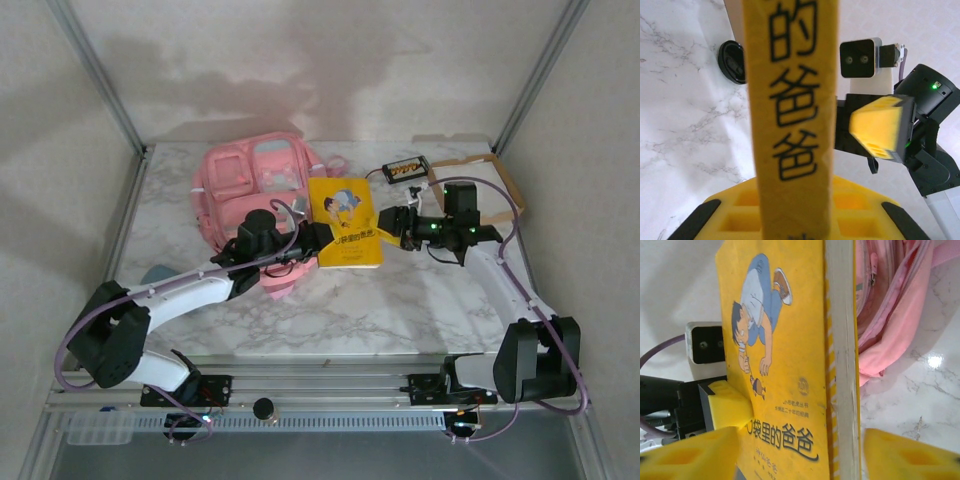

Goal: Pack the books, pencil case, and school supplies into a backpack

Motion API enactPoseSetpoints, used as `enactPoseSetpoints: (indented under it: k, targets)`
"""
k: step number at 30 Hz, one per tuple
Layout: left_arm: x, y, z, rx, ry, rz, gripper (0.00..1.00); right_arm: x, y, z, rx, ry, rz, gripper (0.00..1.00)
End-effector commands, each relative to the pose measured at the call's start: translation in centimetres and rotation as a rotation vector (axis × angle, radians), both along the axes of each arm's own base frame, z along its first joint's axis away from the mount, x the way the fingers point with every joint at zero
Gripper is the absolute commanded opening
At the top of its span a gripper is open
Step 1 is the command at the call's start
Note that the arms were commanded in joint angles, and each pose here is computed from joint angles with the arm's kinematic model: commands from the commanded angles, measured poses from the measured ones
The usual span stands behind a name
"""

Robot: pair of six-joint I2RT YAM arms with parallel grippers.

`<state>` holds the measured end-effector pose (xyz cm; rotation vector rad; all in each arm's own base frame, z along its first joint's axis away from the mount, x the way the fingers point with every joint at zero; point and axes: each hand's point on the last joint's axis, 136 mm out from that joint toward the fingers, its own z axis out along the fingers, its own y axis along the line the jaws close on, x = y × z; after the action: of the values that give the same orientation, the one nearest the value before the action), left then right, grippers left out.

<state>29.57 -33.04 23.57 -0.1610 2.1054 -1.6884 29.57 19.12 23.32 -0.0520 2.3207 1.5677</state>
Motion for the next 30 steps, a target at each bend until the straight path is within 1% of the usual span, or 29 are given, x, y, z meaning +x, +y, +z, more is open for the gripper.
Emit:
enactPoseSetpoints:
  k: [1, 3, 6, 9, 11, 13, 15, 16, 19, 21, 22, 23, 24, 25, 26, 28, 30]
  targets:
    - [-0.9, -0.7, 6.7, -0.161, -0.148, -0.046, 0.0, -0.4, 0.2, 0.2, 0.053, 0.008, 0.014, 0.88]
    - [-1.0, -1.0, 7.5, -0.189, -0.161, -0.053, 0.0, -1.0, 1.2, 0.2, 0.096, 0.018, 0.056, 0.99]
    - [-0.7, -1.5, 7.9, -0.211, -0.162, -0.062, 0.0, -1.9, 2.7, 0.4, 0.152, 0.049, 0.116, 0.99]
    - [0.2, -1.9, 6.7, -0.154, -0.147, -0.042, 0.0, -2.4, 2.9, 2.7, 0.218, -0.002, 0.141, 0.97]
    - [1.0, -1.8, 5.4, -0.083, -0.136, -0.013, 0.0, -2.6, 2.9, 3.9, 0.222, -0.038, 0.145, 0.87]
    - [1.7, -1.5, 4.2, -0.015, -0.13, 0.021, 0.0, -2.4, 2.7, 4.0, 0.2, -0.051, 0.126, 0.67]
    - [2.2, -1.4, 3.6, 0.033, -0.132, 0.034, 0.0, -2.2, 2.6, 3.4, 0.168, -0.048, 0.116, 0.55]
    - [2.4, -1.4, 3.2, 0.063, -0.132, 0.039, 0.0, -2.0, 2.5, 3.0, 0.144, -0.051, 0.106, 0.45]
    - [2.7, -1.2, 3.0, 0.093, -0.142, 0.049, 0.0, -1.4, 2.2, 2.3, 0.099, -0.058, 0.079, 0.18]
    - [2.7, -1.1, 2.6, 0.114, -0.142, 0.048, 0.0, -1.1, 2.1, 2.5, 0.096, -0.069, 0.072, 0.06]
    - [2.8, -0.9, 2.2, 0.136, -0.143, 0.047, 0.04, -0.8, 2.0, 2.6, 0.084, -0.078, 0.061, 0.01]
    - [2.9, -0.8, 1.9, 0.16, -0.146, 0.044, 0.08, -0.6, 1.7, 2.5, 0.073, -0.079, 0.049, 0.0]
    - [2.9, -0.5, 1.6, 0.197, -0.158, 0.037, 0.17, -0.3, 1.4, 2.4, 0.062, -0.078, 0.032, 0.0]
    - [3.1, 0.0, 1.1, 0.257, -0.184, 0.032, 0.31, -0.1, 1.1, 2.2, 0.052, -0.076, 0.018, 0.0]
    - [3.4, 0.7, 0.5, 0.327, -0.209, 0.03, 0.41, 0.1, 0.7, 2.1, 0.044, -0.075, 0.006, 0.0]
    - [4.7, 3.8, -1.8, 0.582, -0.227, 0.076, 0.5, 0.4, -0.1, 1.8, 0.02, -0.069, -0.025, 0.0]
    - [5.5, 6.6, -3.1, 0.819, -0.258, 0.098, 0.58, 0.5, -0.9, 1.0, -0.001, -0.052, -0.047, 0.0]
